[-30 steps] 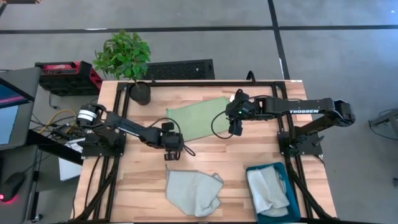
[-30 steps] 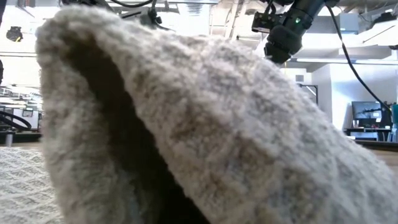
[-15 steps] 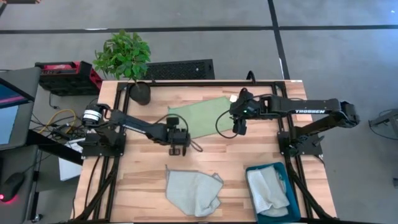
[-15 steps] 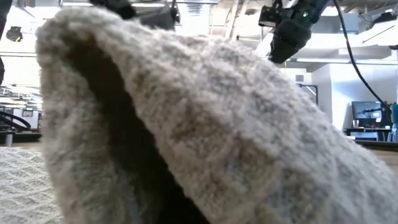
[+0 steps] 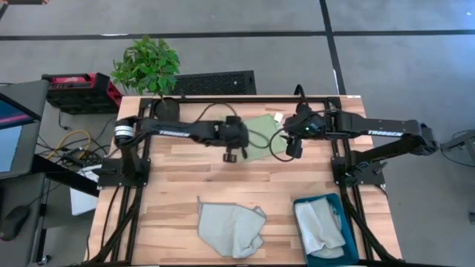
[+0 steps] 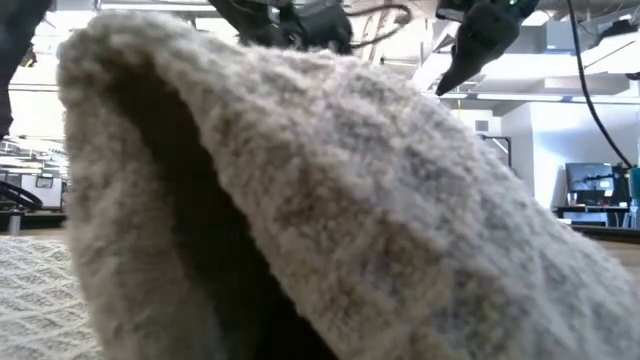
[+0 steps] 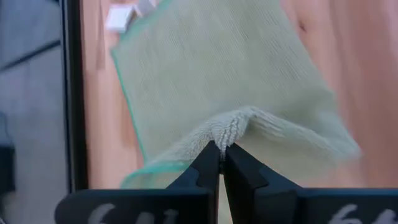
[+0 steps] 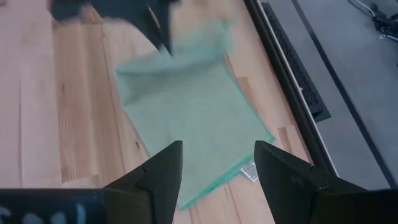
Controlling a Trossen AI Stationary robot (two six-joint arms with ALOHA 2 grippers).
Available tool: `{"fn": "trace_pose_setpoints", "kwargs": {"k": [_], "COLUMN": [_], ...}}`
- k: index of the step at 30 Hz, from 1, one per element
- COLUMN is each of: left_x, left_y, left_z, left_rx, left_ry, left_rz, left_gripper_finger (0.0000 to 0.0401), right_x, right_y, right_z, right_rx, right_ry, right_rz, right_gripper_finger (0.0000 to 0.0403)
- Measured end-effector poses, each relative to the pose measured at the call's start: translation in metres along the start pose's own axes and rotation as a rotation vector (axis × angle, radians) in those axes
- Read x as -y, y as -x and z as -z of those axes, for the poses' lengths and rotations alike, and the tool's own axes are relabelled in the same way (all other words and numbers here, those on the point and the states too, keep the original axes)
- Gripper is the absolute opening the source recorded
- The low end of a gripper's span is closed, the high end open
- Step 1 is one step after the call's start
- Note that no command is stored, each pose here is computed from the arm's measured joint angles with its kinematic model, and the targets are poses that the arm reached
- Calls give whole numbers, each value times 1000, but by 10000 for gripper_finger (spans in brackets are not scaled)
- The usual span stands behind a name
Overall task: Fold microfiber towels
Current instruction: Fold the green microfiber towel
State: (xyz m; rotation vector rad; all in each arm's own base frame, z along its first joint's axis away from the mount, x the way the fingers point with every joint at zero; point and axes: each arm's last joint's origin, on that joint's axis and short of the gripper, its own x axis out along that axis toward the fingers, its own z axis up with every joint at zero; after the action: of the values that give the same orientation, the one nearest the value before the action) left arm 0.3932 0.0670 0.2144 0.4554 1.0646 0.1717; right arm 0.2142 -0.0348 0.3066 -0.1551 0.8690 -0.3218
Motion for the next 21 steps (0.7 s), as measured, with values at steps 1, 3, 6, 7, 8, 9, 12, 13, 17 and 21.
{"fn": "trace_pose_setpoints", "kwargs": {"k": [1,3,6,7,8,9,12,13,17,21], "left_x": [-5,-12,-22,-25,-28,-30,-35,-36,-35,-33], "left_y": [-6,-17,-35,-40,-46,-50,-61,-65,-78,-80], "left_z": [-6,-18,-39,-45,-52,-59,-74,-78,-86,-88], "left_rx": [10,25,55,63,74,88,98,100,67,35], "left_ry": [-18,-42,-76,-85,-96,-105,-148,-163,-181,-190], "left_rz": [-3,-14,-36,-42,-49,-58,-69,-72,-52,-39], "left_gripper_finger": [1,1,1,1,1,1,1,1,1,3], "right_x": [0,1,2,3,3,3,4,4,5,4], "right_y": [2,5,10,12,13,14,18,18,19,19], "right_z": [0,1,2,3,4,5,6,6,7,8], "right_rx": [5,16,25,28,25,24,29,30,30,15], "right_ry": [-1,-4,-6,-8,-7,-6,-7,-8,-8,-4], "right_rz": [0,2,2,3,3,2,3,3,3,2], "right_gripper_finger": [223,223,223,223,223,223,223,223,223,223]}}
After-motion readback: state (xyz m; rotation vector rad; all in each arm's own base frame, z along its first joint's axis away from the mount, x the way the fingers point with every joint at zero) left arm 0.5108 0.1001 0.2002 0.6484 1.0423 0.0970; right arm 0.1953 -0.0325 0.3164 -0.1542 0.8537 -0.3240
